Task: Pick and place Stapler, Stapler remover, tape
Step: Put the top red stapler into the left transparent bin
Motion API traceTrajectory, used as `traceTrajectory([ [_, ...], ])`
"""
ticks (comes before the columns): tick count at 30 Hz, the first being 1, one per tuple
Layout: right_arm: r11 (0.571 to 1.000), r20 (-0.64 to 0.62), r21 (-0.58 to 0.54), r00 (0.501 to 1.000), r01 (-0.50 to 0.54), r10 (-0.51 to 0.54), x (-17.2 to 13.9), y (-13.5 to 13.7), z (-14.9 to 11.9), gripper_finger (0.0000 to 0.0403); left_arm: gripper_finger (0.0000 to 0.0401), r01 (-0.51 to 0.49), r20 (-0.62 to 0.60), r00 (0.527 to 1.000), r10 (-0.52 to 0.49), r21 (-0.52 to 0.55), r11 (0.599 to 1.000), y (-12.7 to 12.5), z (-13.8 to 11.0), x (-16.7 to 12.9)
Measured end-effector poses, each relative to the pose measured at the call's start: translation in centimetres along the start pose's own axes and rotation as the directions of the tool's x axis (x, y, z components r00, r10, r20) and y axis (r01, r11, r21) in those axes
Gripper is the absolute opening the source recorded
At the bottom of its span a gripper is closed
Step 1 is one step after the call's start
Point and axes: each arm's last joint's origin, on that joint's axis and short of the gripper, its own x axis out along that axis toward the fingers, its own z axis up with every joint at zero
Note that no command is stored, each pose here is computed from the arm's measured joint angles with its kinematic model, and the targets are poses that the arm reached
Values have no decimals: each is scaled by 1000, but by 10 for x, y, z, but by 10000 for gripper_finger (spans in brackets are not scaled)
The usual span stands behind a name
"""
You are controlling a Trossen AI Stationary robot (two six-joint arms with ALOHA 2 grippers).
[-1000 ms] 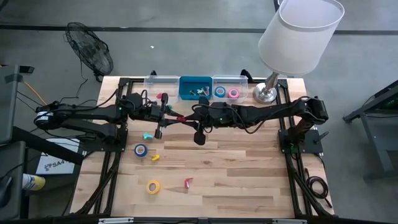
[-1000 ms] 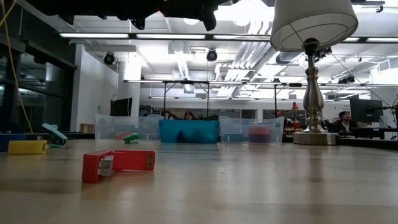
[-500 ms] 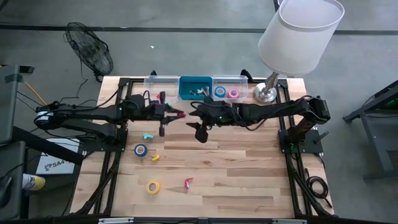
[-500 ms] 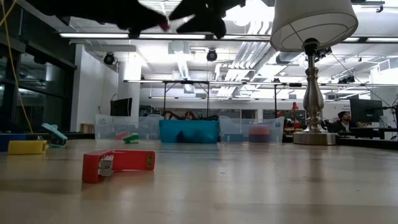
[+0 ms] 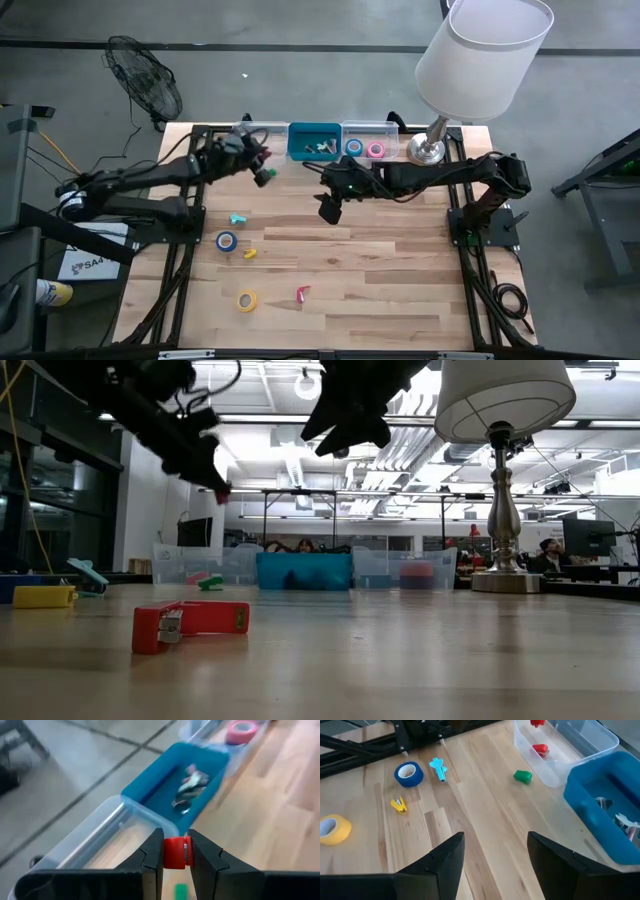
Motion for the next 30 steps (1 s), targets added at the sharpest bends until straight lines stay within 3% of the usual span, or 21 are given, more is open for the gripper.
traceTrajectory([
  [14, 999, -26, 15, 999, 33, -32, 2, -12, 0, 209, 69, -117, -273, 959, 78, -129, 985, 61, -39, 53],
  [20, 999, -51, 12, 998, 38, -38, 2, -13, -2, 209, 71, -131, -347, 936, 64, -175, 976, 70, -53, 66],
  [30, 999, -67, 9, 997, 47, -46, 2, -13, -4, 209, 83, -153, -356, 931, 84, -170, 973, 70, -55, 67],
])
